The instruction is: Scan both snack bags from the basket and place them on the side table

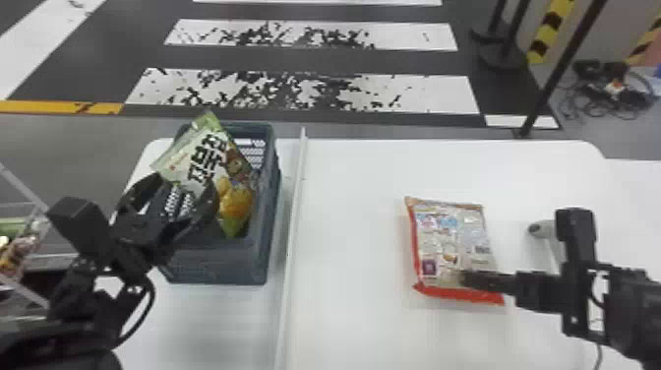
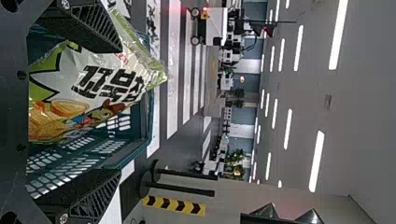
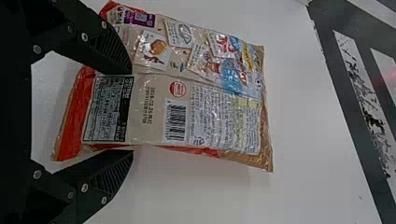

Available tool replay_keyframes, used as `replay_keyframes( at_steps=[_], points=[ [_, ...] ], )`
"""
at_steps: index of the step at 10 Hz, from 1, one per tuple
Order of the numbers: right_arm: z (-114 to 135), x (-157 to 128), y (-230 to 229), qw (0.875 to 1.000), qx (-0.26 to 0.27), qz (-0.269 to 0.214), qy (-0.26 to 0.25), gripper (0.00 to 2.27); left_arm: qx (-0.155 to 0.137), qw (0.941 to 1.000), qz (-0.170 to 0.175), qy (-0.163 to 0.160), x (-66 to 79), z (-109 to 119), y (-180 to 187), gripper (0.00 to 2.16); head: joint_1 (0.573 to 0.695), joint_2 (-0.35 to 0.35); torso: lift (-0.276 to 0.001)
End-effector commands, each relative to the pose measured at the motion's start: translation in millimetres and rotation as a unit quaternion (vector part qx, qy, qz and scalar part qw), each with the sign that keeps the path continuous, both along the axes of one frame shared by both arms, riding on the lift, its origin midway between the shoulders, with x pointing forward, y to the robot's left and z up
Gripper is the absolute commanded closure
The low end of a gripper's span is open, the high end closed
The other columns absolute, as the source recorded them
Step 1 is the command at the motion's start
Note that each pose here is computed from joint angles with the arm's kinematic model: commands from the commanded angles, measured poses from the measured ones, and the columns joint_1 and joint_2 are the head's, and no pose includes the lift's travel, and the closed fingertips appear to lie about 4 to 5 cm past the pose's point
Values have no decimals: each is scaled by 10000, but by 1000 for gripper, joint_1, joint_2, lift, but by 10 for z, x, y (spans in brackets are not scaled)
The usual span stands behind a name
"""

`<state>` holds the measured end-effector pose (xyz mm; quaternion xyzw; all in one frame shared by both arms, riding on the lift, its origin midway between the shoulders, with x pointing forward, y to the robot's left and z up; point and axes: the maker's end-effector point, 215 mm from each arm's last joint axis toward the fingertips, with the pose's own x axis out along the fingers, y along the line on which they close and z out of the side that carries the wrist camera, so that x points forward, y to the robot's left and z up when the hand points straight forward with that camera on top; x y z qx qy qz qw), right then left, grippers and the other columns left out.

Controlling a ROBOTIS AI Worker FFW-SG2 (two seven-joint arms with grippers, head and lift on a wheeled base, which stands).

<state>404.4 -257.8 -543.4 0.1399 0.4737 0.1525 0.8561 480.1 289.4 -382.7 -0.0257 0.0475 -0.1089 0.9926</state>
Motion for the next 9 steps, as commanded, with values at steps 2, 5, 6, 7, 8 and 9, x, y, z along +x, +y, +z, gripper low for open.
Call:
replay_keyframes(
  at_steps=[2,5,6,7,8,9],
  points=[
    [-29,13,-11,10000,-44,37,-23,2256,-11,10000,-2,6,2,-8,-2,76,695,40,-75],
    [238,1,86,9973,684,-44,-267,2256,-7,10000,-3,12,-6,-13,10,76,695,49,-75],
    [444,34,103,9945,939,-125,-443,2256,-4,10000,-5,-3,-4,3,8,76,695,51,-75],
    [656,99,62,9911,1132,-257,-658,2256,1,10000,-7,-9,-12,11,2,76,695,53,-75],
    [875,223,-68,9865,1268,-451,-935,2256,5,10000,-10,-16,-19,20,-1,76,695,53,-75],
    [1055,368,-297,9817,1299,-753,-1168,2256,8,10000,-3,-16,-20,21,8,76,695,43,-75]
  ],
)
